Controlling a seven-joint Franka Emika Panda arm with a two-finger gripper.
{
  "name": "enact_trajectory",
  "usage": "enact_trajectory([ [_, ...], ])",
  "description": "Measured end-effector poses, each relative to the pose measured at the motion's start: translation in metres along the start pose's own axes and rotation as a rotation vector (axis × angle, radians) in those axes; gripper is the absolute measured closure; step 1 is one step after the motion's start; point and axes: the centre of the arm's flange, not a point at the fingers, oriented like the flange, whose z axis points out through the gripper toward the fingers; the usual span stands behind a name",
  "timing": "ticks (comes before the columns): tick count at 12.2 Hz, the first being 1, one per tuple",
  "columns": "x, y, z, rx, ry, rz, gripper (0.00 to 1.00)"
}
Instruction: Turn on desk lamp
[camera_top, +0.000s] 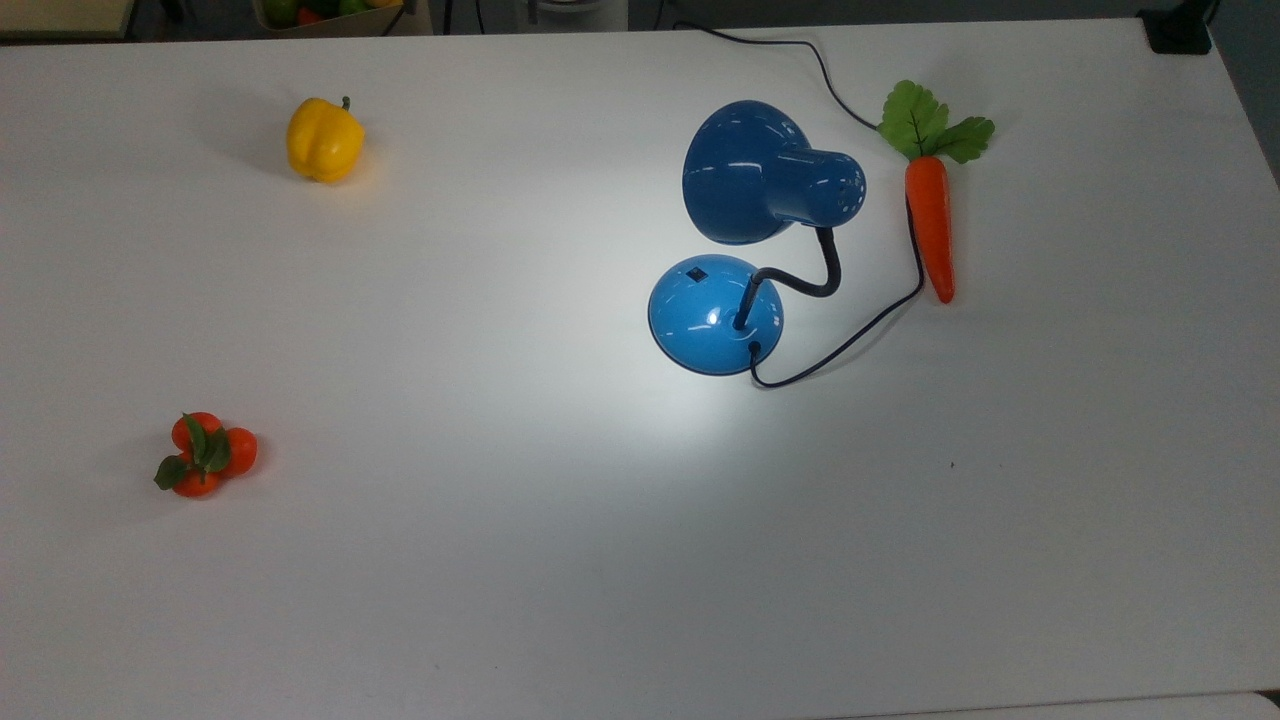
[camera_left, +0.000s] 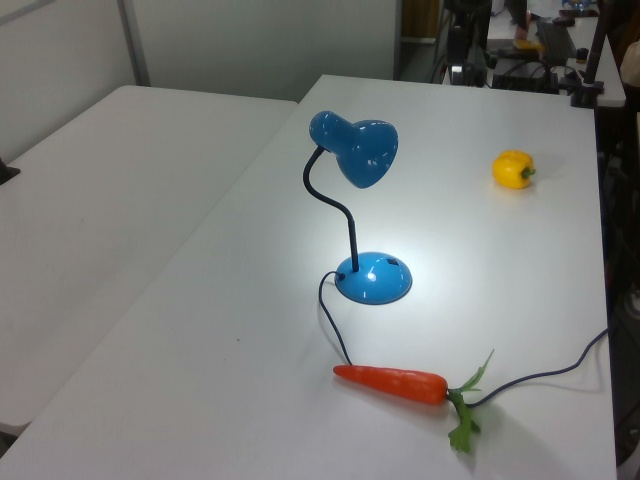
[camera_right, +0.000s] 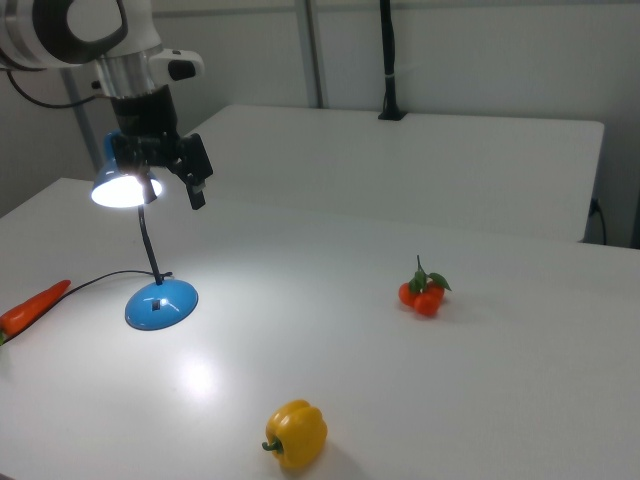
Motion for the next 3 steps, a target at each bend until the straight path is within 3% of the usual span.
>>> enact_trajectory([
  [3, -0.0009, 0.0002, -0.0019, 0.0, 0.004, 0.0, 0.0],
])
